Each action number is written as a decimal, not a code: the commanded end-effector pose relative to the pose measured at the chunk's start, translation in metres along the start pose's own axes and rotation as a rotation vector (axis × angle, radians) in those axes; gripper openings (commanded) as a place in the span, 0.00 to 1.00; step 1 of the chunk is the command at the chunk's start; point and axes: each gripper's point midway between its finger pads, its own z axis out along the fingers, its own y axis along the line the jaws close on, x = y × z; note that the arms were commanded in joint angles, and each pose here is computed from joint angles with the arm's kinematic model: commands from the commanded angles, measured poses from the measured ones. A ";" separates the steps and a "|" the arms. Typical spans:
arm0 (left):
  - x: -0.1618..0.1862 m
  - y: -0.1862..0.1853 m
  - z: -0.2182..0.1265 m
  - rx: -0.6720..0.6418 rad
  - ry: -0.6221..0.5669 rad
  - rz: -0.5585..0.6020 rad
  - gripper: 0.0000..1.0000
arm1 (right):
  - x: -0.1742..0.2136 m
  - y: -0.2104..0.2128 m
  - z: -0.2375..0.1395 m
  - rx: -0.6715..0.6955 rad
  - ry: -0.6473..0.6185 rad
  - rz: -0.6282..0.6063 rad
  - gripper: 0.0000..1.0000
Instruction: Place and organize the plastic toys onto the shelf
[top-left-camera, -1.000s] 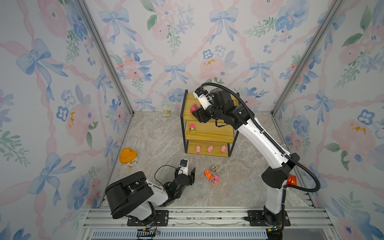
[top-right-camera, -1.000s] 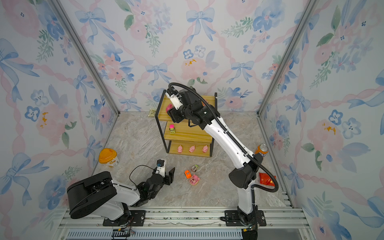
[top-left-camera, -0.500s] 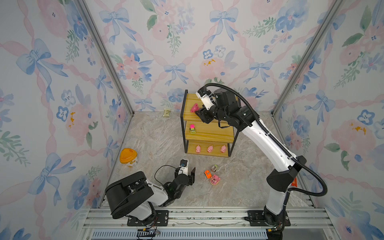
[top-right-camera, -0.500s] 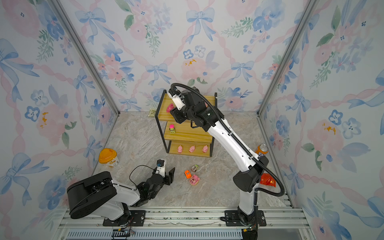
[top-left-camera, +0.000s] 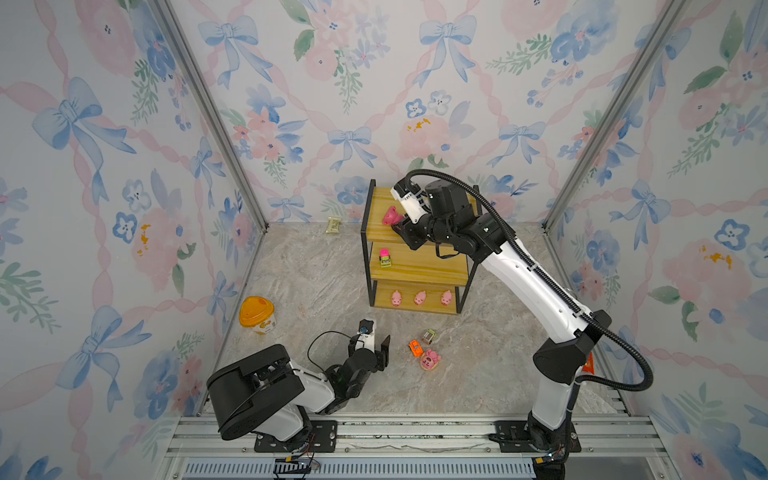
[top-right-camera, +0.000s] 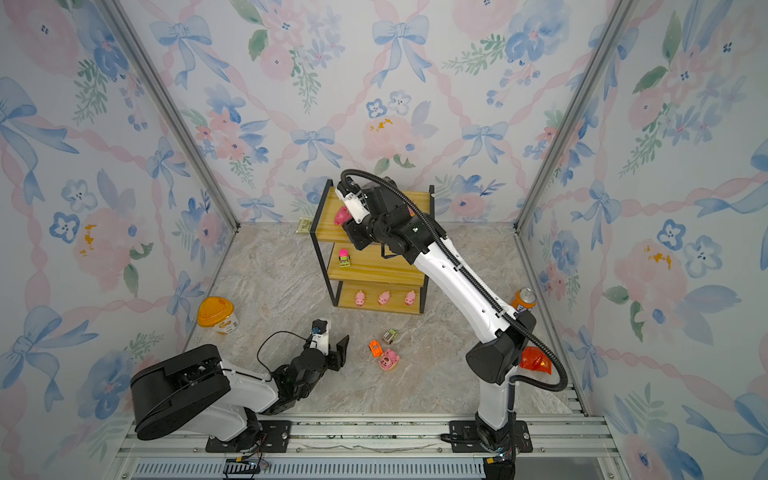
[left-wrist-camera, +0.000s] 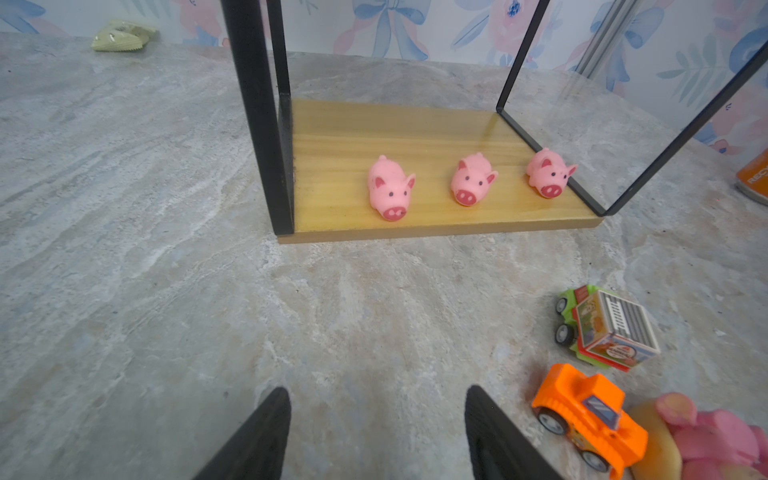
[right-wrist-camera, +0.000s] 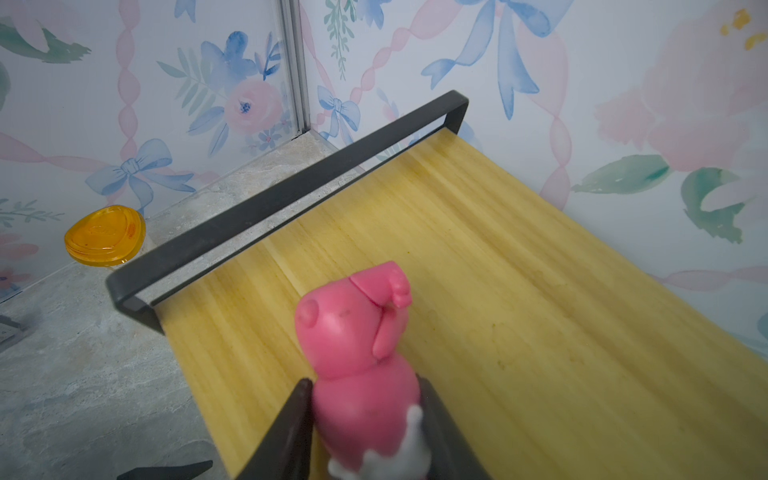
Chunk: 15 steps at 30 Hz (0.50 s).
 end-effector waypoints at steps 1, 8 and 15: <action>0.003 0.007 -0.001 -0.025 0.007 -0.002 0.68 | -0.002 -0.004 0.003 0.001 -0.007 0.019 0.36; 0.004 0.007 0.000 -0.026 0.011 0.005 0.68 | -0.002 -0.011 0.002 0.008 -0.012 0.033 0.31; 0.004 0.007 0.001 -0.027 0.013 0.004 0.68 | -0.013 -0.013 -0.006 0.006 -0.045 0.029 0.28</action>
